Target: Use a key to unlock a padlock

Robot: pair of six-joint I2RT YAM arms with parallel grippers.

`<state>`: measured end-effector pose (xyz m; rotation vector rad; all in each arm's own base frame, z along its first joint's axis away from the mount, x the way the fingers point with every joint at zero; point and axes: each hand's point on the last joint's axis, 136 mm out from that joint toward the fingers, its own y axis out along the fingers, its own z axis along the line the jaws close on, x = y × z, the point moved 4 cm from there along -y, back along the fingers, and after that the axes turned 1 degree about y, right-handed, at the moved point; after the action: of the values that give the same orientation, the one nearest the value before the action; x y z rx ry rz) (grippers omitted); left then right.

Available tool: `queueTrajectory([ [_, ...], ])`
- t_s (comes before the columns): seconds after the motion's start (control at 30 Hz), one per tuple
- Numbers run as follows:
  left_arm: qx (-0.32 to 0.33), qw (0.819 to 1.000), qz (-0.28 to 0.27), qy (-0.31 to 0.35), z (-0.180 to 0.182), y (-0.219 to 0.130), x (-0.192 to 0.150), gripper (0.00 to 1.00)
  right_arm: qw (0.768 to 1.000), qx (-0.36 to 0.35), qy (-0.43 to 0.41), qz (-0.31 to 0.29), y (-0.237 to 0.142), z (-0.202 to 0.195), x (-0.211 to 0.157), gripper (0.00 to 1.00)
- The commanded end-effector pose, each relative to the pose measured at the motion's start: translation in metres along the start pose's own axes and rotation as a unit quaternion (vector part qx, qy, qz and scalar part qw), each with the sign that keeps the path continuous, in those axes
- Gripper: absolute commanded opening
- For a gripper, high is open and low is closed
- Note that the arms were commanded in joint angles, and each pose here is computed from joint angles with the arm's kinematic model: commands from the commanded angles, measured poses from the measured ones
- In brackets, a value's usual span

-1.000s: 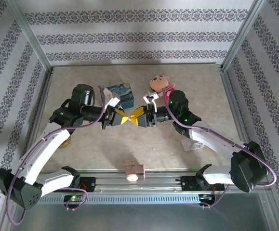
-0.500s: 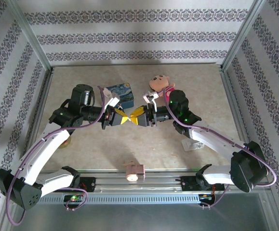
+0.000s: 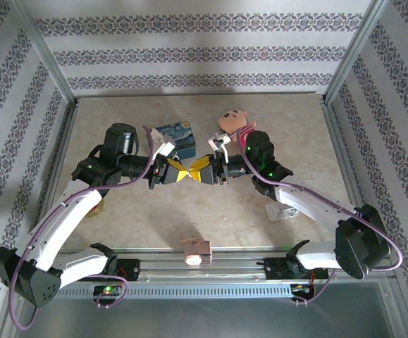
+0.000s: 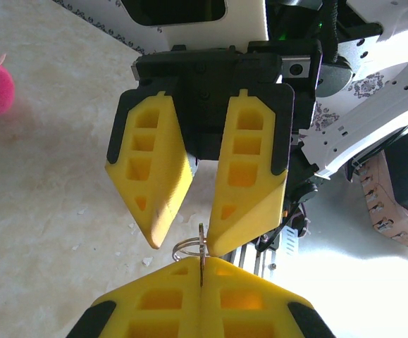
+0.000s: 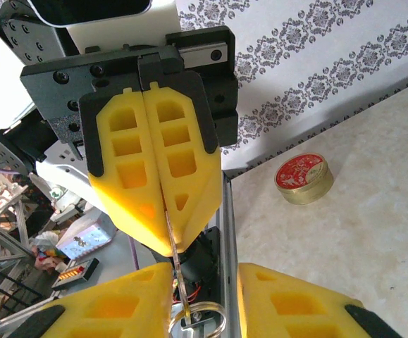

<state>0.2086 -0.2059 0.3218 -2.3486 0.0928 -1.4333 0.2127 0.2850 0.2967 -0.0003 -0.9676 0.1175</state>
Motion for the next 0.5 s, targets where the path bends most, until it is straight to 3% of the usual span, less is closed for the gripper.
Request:
queueTrajectory([
  [0.0, 0.006, 1.0, -0.021, 0.013, -0.0018, -0.0065, 0.0131, 0.0, 0.999, 0.026, -0.02, 0.005, 0.0033, 0.0105, 0.0054, 0.29],
  [0.47, 0.012, 0.999, -0.032, 0.001, 0.0039, -0.0085, 0.0146, 0.0, 0.999, 0.032, -0.02, 0.008, 0.0023, 0.0128, 0.0045, 0.08],
])
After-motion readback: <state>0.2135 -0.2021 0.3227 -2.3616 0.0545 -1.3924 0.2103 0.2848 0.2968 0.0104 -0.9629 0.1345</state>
